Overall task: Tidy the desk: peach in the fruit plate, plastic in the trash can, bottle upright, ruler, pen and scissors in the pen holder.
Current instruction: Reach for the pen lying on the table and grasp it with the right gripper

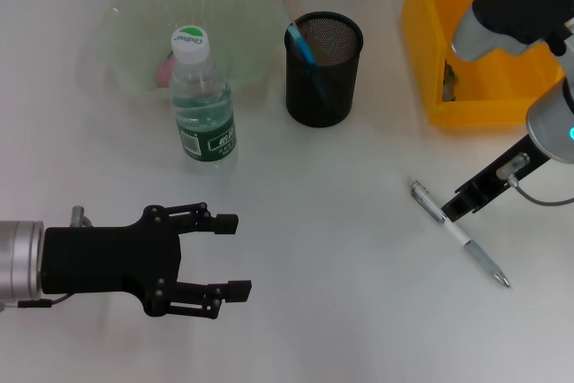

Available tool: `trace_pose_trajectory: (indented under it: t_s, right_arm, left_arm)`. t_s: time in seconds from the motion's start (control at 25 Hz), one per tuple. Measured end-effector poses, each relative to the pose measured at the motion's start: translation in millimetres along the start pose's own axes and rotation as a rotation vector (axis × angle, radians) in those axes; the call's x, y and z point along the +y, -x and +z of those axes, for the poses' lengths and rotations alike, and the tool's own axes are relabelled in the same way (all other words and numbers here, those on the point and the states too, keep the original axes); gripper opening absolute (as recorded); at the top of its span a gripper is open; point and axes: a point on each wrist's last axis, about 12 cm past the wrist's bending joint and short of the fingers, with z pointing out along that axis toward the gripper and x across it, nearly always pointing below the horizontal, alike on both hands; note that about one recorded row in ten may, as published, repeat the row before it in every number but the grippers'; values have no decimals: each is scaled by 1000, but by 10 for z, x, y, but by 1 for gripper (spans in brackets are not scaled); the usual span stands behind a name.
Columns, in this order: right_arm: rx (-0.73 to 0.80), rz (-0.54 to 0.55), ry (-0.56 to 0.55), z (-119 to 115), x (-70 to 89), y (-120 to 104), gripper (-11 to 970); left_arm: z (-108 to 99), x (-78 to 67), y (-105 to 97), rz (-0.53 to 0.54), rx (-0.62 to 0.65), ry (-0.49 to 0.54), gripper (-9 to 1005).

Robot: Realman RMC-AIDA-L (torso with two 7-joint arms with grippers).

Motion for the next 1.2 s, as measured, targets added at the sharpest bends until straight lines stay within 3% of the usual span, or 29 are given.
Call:
trace_pose_trajectory:
  t_s: [0.12, 0.44, 1.2]
  right_arm:
    - [1, 0, 12, 68, 28, 5, 358]
    - [13, -3, 14, 163, 44, -6, 324]
    - [21, -25, 5, 195, 76, 2, 242]
  left_arm:
    - [0, 1, -7, -1, 1, 6, 859]
    - [-2, 8, -22, -3, 6, 18, 859]
    - [21, 22, -40, -6, 11, 35, 859]
